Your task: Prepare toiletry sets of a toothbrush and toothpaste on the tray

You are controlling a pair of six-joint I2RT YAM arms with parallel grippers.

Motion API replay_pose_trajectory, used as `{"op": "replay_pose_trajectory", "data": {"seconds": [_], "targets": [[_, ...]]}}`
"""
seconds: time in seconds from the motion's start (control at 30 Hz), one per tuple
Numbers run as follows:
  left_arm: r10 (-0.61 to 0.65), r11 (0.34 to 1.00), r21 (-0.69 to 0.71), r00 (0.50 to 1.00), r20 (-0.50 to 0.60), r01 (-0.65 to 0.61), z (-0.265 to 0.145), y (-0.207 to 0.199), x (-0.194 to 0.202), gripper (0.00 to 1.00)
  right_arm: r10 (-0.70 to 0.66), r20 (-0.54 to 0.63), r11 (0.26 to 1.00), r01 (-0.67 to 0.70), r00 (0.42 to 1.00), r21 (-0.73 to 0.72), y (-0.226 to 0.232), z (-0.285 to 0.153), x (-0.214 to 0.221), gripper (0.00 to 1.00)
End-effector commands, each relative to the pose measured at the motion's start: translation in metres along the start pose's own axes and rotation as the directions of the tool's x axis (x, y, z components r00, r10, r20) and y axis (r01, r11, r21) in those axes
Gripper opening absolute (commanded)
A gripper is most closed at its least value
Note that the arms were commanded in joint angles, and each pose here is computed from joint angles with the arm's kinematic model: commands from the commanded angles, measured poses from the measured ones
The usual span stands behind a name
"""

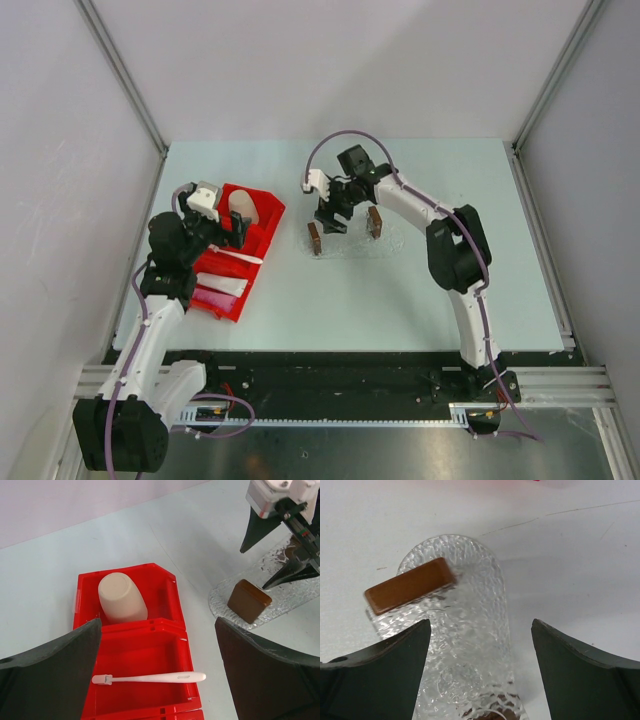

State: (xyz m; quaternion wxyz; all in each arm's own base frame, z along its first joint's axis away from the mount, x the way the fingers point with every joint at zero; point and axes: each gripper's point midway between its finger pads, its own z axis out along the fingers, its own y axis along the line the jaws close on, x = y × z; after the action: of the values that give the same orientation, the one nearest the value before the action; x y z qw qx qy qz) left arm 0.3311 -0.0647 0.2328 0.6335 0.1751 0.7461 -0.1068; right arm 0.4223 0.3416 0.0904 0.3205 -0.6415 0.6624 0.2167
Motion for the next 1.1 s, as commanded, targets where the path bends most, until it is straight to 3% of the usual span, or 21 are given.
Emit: {"op": "replay_pose_trajectory", "data": {"seconds": [0.0, 0.47, 0.87, 1.07], "targets": [[0.058, 0.998, 0.021, 0.998, 0.028, -0.059, -0.001, -0.001, -0.005, 1.00, 0.051, 0.008, 0.998, -0.051, 0.999, -0.039, -0.001, -0.002, -0.008, 0.86], [0.061, 0.998, 0.019, 0.998, 0.030, -0.062, -0.002, -0.001, -0.005, 1.00, 0.048, 0.033, 0.999, -0.048, 0.998, 0.017, -0.010, -0.024, -0.024, 0.97], [0.060, 0.998, 0.024, 0.998, 0.030, -0.061, -0.001, -0.001, -0.004, 1.00, 0.023, 0.045, 0.998, -0.025, 0.999, 0.062, -0.019, -0.053, -0.035, 0.99], [0.058, 0.998, 0.027, 0.998, 0.032, -0.059, -0.001, -0.002, -0.005, 1.00, 0.086, 0.113, 0.990, -0.097, 0.990, 0.102, -0.036, -0.077, -0.040, 0.97]]}}
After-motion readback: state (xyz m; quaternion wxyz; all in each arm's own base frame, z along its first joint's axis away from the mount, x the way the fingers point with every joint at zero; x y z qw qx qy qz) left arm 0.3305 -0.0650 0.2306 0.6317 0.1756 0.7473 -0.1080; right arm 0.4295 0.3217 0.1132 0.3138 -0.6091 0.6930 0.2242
